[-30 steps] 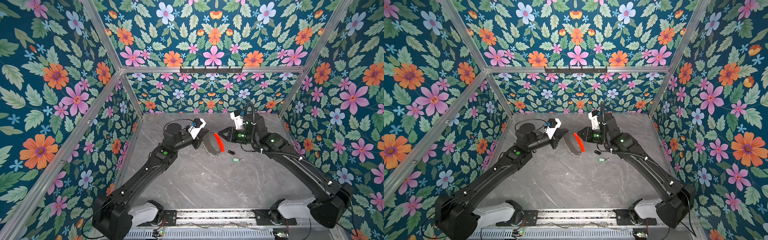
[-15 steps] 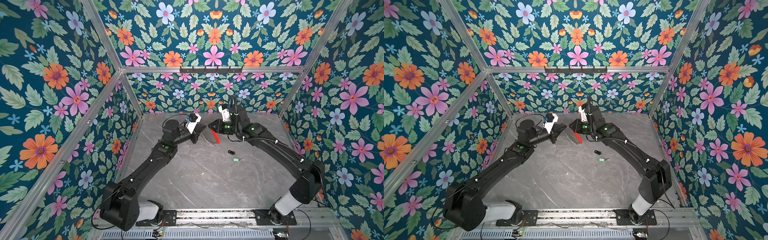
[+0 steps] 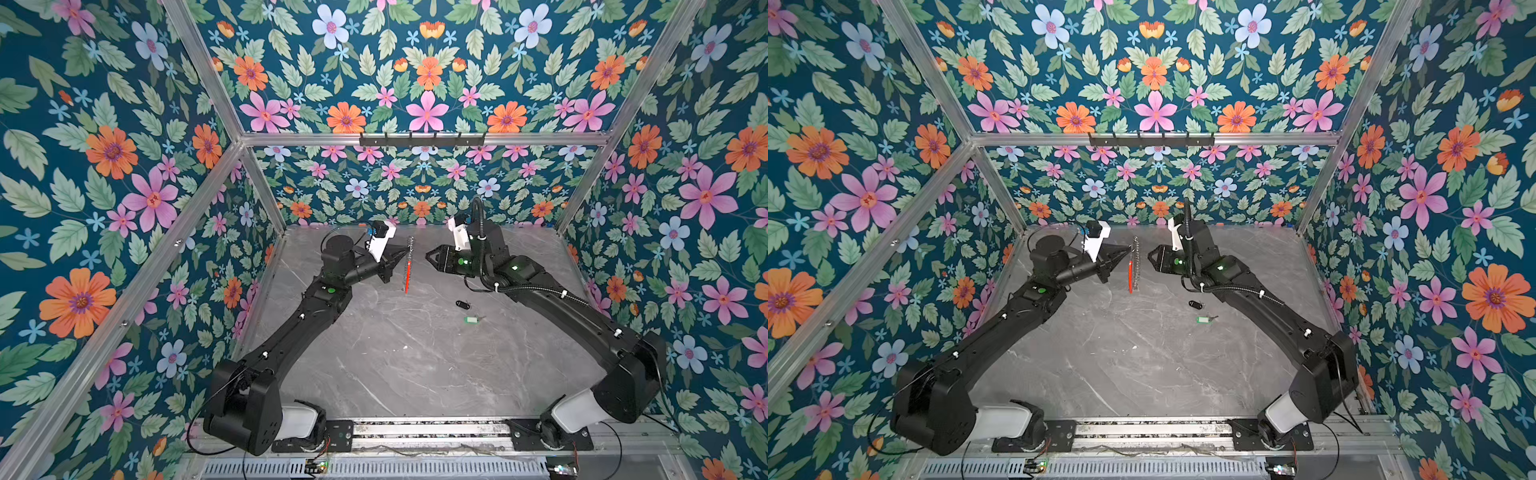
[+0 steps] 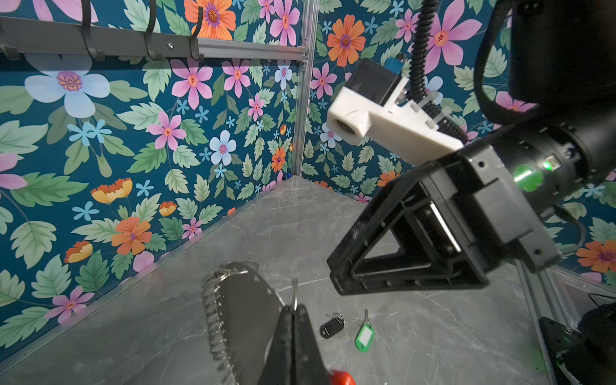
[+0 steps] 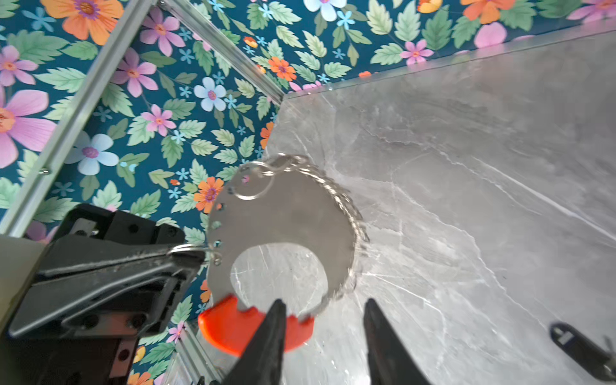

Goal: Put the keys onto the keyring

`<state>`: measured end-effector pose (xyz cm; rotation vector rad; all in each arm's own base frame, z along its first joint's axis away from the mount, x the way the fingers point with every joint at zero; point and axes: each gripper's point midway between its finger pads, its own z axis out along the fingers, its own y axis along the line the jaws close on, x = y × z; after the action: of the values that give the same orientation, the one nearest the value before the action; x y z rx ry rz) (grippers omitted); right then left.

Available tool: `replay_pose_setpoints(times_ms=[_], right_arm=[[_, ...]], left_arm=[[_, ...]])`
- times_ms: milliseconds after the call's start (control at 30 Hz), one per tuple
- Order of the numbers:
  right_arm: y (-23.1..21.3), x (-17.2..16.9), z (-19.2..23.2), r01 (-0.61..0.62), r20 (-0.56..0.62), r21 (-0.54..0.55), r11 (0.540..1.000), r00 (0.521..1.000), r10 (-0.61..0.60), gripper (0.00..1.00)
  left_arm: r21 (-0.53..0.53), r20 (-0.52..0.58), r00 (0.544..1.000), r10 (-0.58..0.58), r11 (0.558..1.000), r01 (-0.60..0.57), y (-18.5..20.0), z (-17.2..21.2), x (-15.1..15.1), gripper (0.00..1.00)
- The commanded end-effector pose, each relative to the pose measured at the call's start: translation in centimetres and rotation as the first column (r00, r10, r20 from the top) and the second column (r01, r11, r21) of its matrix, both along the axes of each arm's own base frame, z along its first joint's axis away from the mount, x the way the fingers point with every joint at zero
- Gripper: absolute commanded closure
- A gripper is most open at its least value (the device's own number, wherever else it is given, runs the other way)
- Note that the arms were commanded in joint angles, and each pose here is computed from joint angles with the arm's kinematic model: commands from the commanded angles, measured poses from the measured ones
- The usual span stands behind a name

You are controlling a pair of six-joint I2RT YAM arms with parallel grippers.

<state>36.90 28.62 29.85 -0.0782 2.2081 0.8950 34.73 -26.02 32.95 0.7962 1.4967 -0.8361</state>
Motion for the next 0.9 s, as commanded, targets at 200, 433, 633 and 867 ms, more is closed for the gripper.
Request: replay_pose_setpoints(times_ms=[200,433,633,867], right_arm=[[-5.8,-1.8,0.5,0.161,-0.045,-0.175,0.971,0.984,-0.172,0.52],[-3.3,-5.0,3.6,-0.087,0.012,-0.053,0.995,0.996,0.088,0.57],[-1.3,-5.4,7.0,-0.221,0.061,-0.013,0.975,0.973,0.222,0.67],[-1.8,-2.1,10.4,-0.238,0.123,0.051,0.970,0.965,0.230,0.71]], left_arm=[[-0.014,-0.056,0.998,-0.003,1.000,0.002,0.2,1.6,0.4,0.99],[-0.097,-0.133,0.984,-0.119,0.989,0.107,-0.7,1.9,-1.2,1.00],[-0.136,-0.135,0.972,-0.192,0.975,0.174,-1.3,3.7,-1.6,1.00],[-0.178,-0.176,0.948,-0.264,0.956,0.233,-2.9,5.9,0.7,1.00]])
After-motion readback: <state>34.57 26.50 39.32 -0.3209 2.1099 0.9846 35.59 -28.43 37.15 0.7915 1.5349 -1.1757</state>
